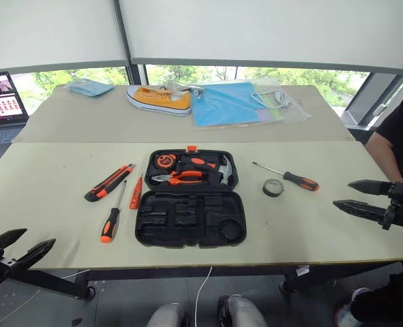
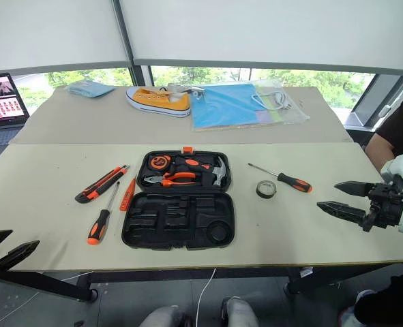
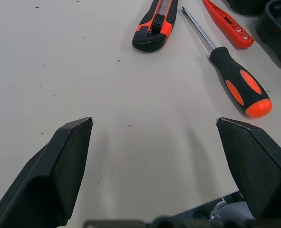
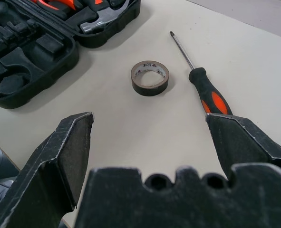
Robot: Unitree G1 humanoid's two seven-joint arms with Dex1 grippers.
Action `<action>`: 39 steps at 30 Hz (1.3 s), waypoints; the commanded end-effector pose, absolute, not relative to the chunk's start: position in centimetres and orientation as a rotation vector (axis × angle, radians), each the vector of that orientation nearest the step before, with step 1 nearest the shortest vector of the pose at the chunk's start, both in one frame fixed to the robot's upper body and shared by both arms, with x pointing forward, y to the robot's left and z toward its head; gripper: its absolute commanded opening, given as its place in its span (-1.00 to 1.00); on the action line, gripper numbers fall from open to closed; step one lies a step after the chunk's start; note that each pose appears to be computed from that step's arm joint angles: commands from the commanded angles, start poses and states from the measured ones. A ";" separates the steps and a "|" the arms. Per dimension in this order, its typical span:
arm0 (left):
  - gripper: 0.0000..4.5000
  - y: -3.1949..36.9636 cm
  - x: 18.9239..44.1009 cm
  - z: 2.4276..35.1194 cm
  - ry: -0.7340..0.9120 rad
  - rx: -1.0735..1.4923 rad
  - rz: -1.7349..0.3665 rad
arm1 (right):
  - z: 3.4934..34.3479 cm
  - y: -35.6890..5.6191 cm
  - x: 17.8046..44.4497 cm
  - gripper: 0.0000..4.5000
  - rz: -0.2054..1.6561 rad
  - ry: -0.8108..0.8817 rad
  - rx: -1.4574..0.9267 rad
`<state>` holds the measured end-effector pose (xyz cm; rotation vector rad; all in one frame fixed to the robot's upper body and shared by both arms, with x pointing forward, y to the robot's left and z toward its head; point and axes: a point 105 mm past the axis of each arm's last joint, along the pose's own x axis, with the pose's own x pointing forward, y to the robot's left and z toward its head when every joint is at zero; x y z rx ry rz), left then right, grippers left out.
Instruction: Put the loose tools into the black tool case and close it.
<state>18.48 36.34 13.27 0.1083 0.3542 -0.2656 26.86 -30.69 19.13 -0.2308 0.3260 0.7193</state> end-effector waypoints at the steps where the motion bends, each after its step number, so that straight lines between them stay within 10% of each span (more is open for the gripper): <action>1: 0.98 35.4 19.2 14.6 0.346 0.118 -0.267 | 21.2 -28.8 27.0 0.95 0.765 0.247 -0.262; 11: 0.98 27.2 23.3 14.3 0.522 0.000 -0.299 | 24.2 -17.0 23.5 0.95 1.199 0.138 -0.319; 22: 0.98 24.3 26.6 11.5 0.695 -0.044 -0.292 | 24.2 -13.1 21.5 0.95 1.397 0.079 -0.342; 32: -0.54 24.7 25.5 9.3 0.796 -0.023 -0.282 | 23.5 -12.7 22.0 1.00 1.393 0.054 -0.347; 39: -0.62 26.3 26.8 13.9 0.637 0.045 -0.317 | 22.8 -13.3 22.3 1.00 1.377 0.086 -0.349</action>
